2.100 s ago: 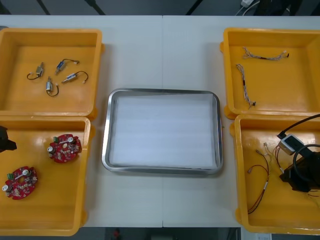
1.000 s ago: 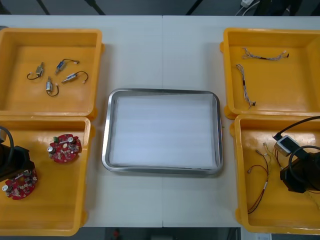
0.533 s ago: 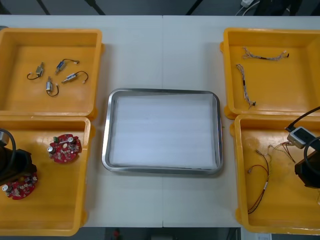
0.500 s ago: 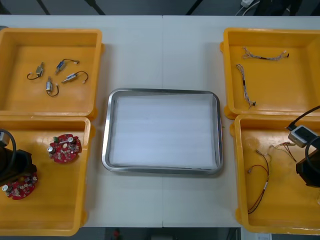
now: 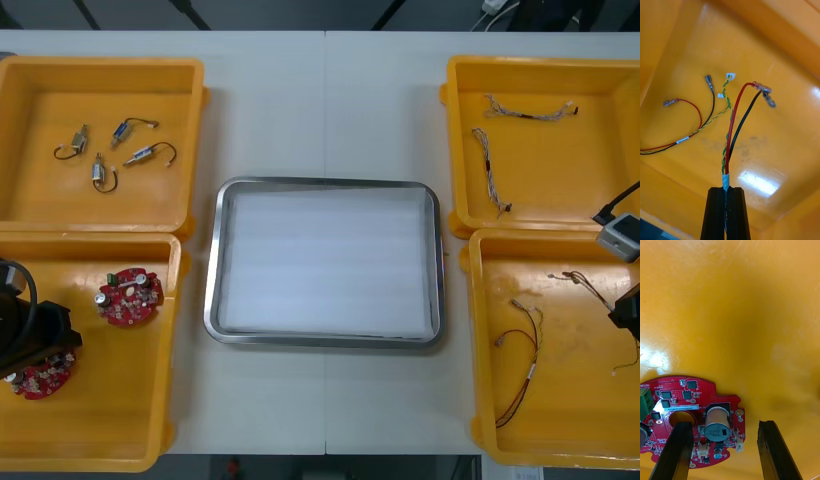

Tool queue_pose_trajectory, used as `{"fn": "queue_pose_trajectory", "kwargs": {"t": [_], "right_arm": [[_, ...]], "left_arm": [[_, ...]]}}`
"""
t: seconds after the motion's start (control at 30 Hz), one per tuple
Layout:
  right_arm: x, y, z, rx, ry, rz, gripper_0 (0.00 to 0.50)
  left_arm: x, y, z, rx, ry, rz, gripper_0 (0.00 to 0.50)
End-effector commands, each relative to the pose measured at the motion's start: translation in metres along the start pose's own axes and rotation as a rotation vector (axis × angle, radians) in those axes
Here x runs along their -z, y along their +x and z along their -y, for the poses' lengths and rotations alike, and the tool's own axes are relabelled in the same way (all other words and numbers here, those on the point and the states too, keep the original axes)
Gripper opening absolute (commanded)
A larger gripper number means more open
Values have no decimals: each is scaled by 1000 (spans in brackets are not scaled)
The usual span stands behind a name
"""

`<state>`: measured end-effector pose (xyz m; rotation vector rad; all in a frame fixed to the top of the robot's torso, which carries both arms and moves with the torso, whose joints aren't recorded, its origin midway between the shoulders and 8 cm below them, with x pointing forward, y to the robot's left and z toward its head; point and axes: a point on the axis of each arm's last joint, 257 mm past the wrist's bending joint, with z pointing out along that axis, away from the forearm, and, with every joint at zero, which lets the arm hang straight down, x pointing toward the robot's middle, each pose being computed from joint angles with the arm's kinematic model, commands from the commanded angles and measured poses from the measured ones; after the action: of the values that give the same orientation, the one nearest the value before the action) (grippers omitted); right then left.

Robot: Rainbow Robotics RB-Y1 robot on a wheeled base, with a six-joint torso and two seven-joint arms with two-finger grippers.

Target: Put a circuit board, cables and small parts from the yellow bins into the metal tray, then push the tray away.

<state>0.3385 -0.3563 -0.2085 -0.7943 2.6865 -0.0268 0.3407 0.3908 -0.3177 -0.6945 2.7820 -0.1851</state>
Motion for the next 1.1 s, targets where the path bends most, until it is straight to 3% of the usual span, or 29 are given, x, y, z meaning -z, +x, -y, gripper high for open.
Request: {"fn": "queue_pose_trajectory", "kwargs": {"t": [0.03,0.2,0.43,0.6,0.67,0.8,0.97,1.1], "right_arm": [[32,-45,8,51,45,110,0],[47,-69,10,65,61,163,0],[51,-75,7,56,53,175,0],[53,-72,8,56,54,156,0],[53,-71,6,52,49,151,0],[55,-70,7,45,47,147,0],[58,-69,6,39,45,137,0],[60,-70,5,34,40,140,0]], "left_arm": [[0,2,-17,-54,-37,0,500],[0,1,-18,-56,-38,5,500],[-9,3,-20,-55,-38,3,487],[-14,2,-23,-47,-29,6,150],[-14,2,-22,-47,-26,4,51],[-11,0,-22,-49,-27,5,1],[-1,-9,-23,-73,-36,24,0],[28,-20,-22,-111,-64,43,0]]}}
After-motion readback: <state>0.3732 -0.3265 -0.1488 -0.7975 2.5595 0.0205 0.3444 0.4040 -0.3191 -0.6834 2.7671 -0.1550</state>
